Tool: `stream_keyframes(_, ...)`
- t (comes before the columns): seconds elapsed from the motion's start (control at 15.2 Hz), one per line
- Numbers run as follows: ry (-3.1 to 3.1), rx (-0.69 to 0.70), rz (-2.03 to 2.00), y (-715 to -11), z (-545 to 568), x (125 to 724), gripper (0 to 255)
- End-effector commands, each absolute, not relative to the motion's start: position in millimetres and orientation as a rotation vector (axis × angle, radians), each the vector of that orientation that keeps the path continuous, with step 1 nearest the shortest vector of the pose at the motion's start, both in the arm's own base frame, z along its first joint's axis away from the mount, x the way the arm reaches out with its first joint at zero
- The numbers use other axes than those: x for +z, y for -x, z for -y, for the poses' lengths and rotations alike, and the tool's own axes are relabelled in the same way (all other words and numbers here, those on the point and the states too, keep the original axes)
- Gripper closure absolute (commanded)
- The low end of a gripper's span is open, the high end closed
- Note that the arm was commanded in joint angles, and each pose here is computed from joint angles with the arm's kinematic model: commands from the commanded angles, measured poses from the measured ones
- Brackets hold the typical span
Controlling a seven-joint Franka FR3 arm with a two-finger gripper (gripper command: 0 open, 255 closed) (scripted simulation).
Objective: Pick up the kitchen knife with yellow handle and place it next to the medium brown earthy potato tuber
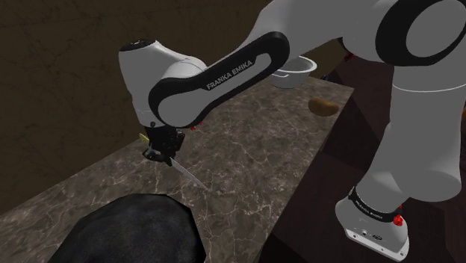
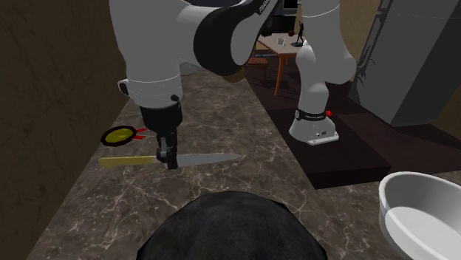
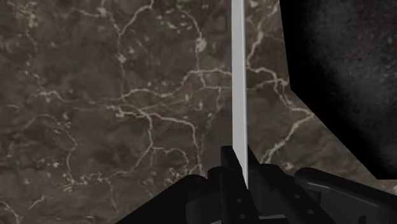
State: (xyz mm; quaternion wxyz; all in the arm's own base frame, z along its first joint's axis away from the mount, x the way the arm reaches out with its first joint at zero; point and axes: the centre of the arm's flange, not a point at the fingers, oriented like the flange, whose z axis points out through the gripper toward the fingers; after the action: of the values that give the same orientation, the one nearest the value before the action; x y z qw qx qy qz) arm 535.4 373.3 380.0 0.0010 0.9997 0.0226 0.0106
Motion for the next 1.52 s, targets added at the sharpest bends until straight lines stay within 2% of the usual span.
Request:
stream_keyframes(0.0, -3.139, 0.033, -0.071, -535, -372, 390, 255)
stream_keyframes(1.12, -3.139, 0.033, -0.071, -535, -372, 474, 255)
stream_keyframes(1.45, -3.139, 0.033, -0.071, -536, -306, 474, 255)
